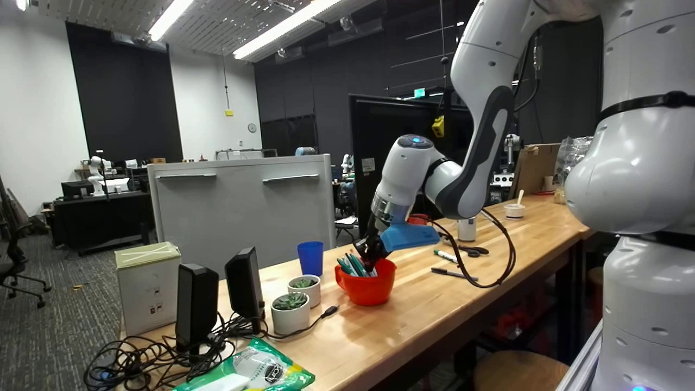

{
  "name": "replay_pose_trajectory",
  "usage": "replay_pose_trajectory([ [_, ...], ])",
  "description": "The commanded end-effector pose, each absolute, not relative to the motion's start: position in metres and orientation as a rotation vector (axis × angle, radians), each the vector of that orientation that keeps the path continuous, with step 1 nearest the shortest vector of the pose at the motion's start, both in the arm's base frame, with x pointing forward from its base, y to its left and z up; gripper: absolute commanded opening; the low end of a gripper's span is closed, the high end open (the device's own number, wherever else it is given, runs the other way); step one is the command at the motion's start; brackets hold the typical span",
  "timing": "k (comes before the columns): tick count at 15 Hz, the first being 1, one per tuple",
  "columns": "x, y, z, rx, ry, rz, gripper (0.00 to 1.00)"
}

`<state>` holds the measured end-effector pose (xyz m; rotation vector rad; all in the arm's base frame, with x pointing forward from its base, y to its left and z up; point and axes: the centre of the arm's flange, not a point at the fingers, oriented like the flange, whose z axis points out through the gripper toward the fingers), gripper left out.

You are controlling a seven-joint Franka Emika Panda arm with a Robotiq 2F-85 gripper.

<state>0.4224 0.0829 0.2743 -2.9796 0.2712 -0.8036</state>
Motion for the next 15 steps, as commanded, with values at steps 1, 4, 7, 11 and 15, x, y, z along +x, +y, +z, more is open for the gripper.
replay_pose_trajectory([
  [1,0.419,0.082,0.306,-2.972,0.261,-0.859,0.00],
  [4,0.420,0.082,0.307,-2.973,0.265,-0.869,0.27],
  [7,0.423,0.082,0.303,-2.975,0.269,-0.856,0.42],
  [11,0.429,0.084,0.297,-2.974,0.257,-0.831,0.70],
  [15,0.435,0.086,0.291,-2.976,0.248,-0.803,0.98],
])
